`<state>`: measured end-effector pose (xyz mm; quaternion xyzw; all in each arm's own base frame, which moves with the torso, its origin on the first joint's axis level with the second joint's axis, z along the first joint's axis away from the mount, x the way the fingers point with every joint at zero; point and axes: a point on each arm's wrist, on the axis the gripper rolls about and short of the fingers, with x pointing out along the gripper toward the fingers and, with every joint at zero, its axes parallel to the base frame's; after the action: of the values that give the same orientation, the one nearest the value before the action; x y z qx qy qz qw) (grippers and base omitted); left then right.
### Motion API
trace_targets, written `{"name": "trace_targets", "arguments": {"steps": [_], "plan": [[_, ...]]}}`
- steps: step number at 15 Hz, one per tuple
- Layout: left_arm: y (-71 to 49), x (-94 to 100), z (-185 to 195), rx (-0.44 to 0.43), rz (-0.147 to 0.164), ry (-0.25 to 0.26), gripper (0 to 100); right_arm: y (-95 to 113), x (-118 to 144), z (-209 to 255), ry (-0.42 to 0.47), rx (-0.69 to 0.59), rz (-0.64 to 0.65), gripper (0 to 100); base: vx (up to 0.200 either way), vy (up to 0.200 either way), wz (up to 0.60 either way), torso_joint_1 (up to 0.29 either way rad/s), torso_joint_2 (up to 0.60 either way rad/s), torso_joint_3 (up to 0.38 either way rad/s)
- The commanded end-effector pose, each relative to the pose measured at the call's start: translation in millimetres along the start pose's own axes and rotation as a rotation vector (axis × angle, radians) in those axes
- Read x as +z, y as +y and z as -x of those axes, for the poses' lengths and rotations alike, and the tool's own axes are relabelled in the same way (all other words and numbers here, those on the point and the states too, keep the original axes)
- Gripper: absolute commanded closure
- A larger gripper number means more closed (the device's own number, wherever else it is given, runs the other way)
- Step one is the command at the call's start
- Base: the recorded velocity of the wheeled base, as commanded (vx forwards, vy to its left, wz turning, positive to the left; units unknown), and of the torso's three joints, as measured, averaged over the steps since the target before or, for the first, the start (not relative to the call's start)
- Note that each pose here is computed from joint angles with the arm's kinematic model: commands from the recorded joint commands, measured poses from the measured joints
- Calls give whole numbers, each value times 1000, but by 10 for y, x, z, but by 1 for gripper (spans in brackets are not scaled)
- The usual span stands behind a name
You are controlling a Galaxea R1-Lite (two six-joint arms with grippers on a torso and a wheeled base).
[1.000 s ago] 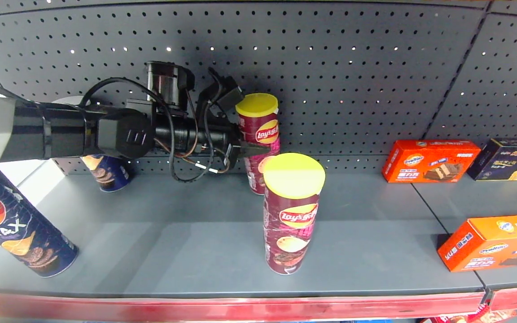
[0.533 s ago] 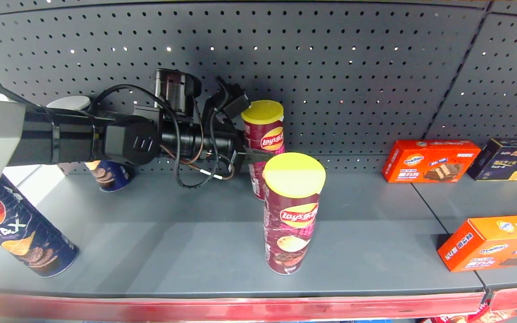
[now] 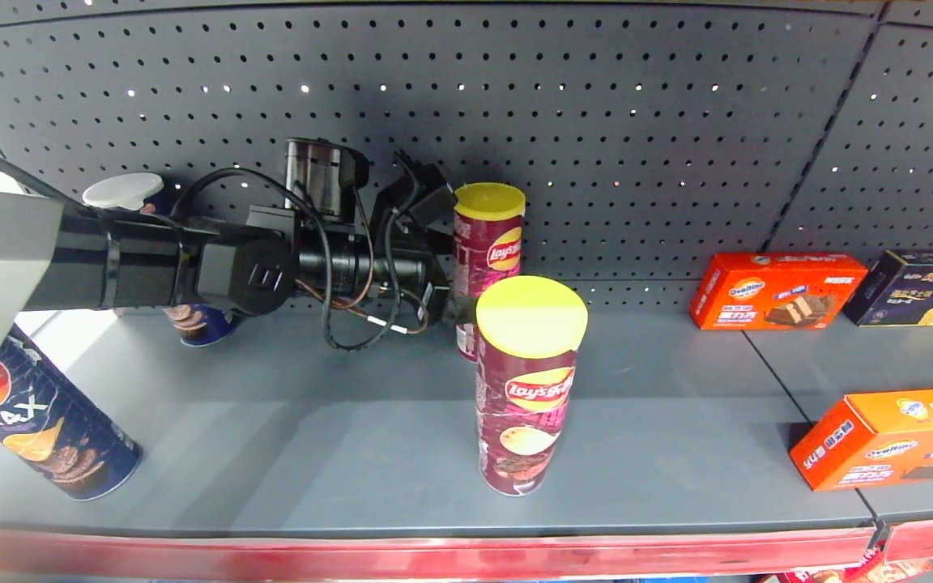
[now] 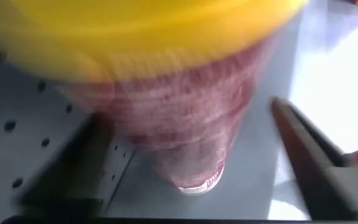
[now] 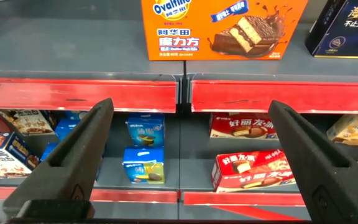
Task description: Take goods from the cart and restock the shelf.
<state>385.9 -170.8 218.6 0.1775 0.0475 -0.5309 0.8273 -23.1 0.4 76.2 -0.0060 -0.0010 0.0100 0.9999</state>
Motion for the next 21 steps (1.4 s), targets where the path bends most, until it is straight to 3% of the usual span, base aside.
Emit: {"name": "trace_targets", "arguments": {"steps": [1,5,8,12,16,20,21], "plan": [[-27,-27,19,0,5,4,0,0,0,0,0,1,0,0,0,0,0,0,0,0],[-137,10,246,64,-18,0,0,0,0,0,0,1,0,0,0,0,0,0,0,0],[-214,-47,436,224,-22,64,0,0,0,0,0,1,0,0,0,0,0,0,0,0],[-233,-81,458,345,-31,90,0,0,0,0,0,1,0,0,0,0,0,0,0,0],[-296,-47,404,332,-31,84,0,0,0,0,0,1,0,0,0,0,0,0,0,0],[-364,-12,345,311,1,71,0,0,0,0,0,1,0,0,0,0,0,0,0,0],[-348,-37,331,338,6,87,0,0,0,0,0,1,0,0,0,0,0,0,0,0]]}}
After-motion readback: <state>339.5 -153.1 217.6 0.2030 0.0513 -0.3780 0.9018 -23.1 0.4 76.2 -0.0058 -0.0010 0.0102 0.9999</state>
